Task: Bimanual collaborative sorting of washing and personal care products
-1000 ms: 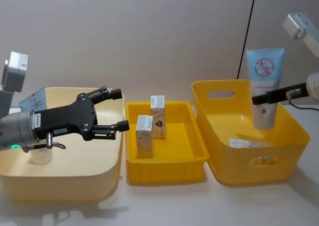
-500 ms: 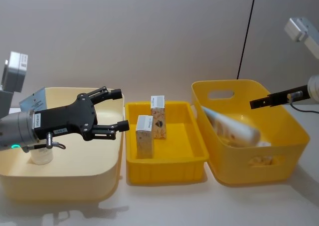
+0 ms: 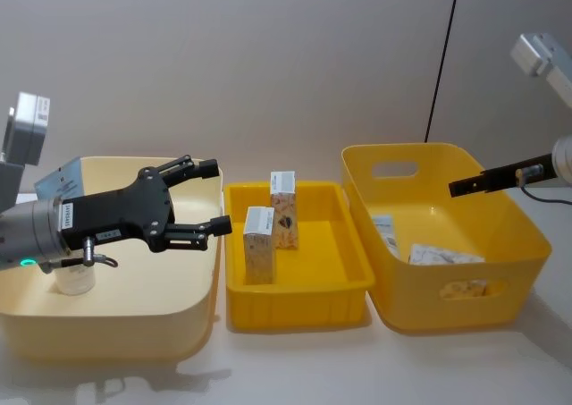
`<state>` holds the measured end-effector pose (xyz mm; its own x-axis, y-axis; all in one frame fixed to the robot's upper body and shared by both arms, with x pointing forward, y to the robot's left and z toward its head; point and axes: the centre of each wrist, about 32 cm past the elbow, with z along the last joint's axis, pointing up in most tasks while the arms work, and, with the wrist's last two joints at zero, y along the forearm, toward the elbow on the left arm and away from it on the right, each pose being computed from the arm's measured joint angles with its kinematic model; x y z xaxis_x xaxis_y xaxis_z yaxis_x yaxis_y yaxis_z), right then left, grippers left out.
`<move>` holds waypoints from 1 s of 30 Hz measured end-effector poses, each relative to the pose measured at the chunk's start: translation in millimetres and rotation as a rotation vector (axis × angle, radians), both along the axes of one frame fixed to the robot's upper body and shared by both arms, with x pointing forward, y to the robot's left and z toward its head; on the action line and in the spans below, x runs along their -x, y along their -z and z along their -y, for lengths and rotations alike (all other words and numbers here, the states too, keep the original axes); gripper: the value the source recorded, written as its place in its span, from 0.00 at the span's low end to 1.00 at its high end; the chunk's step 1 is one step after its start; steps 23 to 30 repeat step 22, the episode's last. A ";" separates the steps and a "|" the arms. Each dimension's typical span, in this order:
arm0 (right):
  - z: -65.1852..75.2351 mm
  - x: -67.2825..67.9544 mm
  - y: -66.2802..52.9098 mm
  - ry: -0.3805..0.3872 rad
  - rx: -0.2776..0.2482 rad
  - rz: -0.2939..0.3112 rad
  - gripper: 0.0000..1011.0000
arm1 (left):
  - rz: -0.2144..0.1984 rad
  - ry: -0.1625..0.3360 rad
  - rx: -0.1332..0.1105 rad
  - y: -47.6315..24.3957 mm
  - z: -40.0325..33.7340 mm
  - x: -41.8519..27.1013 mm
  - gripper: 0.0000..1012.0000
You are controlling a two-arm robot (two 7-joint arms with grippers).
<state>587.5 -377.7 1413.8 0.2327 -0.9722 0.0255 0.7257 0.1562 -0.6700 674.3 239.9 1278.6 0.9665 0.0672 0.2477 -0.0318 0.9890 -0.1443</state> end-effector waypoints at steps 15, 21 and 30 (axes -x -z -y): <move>0.5 -0.1 0.3 0.002 -0.001 -0.002 0.99 | 0.000 0.000 0.000 0.0 0.0 0.0 0.99; 0.6 -0.1 0.3 0.002 -0.002 -0.003 0.99 | 0.000 0.000 0.000 0.0 0.0 0.0 0.99; 0.6 -0.1 0.3 0.002 -0.002 -0.003 0.99 | 0.000 0.000 0.000 0.0 0.0 0.0 0.99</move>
